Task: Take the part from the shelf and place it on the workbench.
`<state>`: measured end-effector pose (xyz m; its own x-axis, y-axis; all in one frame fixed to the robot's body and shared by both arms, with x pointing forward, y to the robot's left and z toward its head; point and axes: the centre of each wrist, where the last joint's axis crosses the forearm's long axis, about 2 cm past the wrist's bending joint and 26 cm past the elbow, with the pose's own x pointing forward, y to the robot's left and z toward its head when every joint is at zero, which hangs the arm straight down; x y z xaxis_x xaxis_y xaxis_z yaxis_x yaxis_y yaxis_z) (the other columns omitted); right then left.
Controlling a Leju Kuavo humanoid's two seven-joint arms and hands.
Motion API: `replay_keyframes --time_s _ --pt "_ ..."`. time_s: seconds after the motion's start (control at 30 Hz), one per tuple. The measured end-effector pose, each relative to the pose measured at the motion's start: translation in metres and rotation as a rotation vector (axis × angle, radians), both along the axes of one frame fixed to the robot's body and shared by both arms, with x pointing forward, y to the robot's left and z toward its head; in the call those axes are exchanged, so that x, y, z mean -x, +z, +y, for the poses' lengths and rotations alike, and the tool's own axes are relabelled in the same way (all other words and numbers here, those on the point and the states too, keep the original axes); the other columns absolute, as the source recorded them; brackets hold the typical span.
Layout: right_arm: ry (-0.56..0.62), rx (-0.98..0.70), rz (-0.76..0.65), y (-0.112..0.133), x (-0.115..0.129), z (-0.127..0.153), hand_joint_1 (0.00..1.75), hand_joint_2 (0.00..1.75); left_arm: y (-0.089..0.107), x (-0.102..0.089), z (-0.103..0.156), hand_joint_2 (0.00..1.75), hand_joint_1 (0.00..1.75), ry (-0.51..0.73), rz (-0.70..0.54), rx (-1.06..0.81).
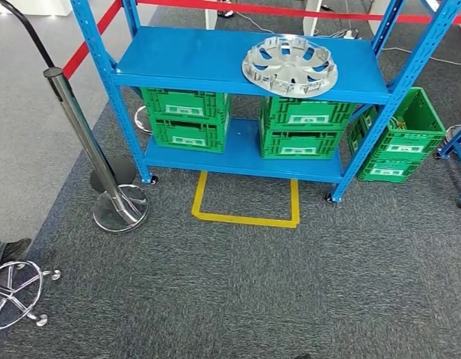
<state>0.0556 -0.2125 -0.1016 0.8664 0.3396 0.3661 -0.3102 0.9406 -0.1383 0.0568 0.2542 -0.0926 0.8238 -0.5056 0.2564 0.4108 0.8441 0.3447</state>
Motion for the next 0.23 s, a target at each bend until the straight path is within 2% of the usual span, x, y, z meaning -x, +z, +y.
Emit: replay_keyframes --time_s 0.23 --pt "-0.004 0.001 0.001 -0.0001 0.0001 -0.0003 0.0 0.0 0.0001 -0.001 0.0003 0.0 0.0 0.0 -0.002 -0.002"
